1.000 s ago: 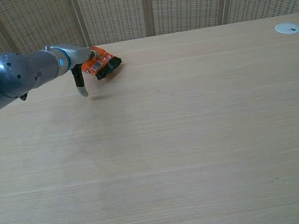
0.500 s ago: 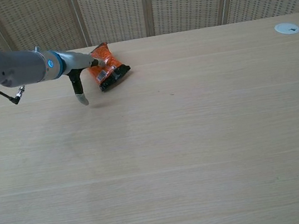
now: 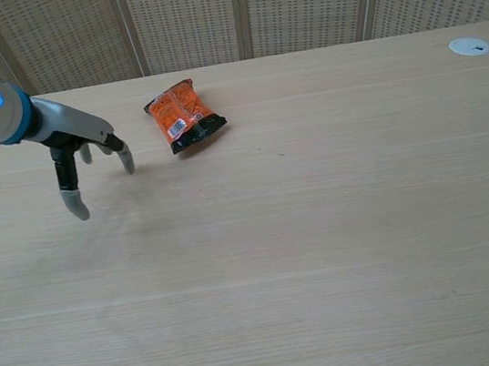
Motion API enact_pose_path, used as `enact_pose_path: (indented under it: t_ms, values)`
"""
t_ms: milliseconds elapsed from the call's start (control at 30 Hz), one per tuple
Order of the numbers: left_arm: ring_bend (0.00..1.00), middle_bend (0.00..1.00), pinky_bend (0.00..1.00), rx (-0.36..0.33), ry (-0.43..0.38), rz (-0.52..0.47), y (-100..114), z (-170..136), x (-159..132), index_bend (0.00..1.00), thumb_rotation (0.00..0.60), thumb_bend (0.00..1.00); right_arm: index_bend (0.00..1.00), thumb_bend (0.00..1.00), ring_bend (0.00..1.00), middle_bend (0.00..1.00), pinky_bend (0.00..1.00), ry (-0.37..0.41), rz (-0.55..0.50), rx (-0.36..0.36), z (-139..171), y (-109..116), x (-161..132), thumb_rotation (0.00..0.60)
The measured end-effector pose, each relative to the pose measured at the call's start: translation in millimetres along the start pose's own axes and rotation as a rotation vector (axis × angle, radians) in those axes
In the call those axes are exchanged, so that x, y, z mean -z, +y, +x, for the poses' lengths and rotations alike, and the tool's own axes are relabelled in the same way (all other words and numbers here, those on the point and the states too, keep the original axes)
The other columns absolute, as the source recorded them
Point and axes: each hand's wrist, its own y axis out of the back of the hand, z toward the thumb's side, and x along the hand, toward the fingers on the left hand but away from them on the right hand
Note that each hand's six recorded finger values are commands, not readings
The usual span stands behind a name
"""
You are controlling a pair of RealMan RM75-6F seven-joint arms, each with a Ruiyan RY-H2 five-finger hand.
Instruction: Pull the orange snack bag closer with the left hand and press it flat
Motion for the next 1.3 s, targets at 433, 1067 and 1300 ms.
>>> enact_pose_path:
  t_ms: [433, 1067, 1300]
  values:
    - [0.0, 0.0, 0.0, -0.256, -0.065, 0.055, 60, 3, -28, 0.12, 0.6, 0.0, 0.0, 0.0, 0.0, 0.0, 0.0, -0.006, 0.001, -0.001, -1, 1, 3, 0.6]
    - [0.0, 0.0, 0.0, -0.469, 0.031, 0.06, 106, 82, -65, 0.08, 0.6, 0.0, 0.0, 0.0, 0.0, 0.0, 0.0, -0.031, 0.006, -0.003, -2, 2, 11, 0.6]
    - [0.0, 0.0, 0.0, -0.417, 0.072, 0.051, 88, 106, -69, 0.07, 0.6, 0.0, 0.0, 0.0, 0.0, 0.0, 0.0, -0.037, 0.002, -0.001, -3, 2, 12, 0.6]
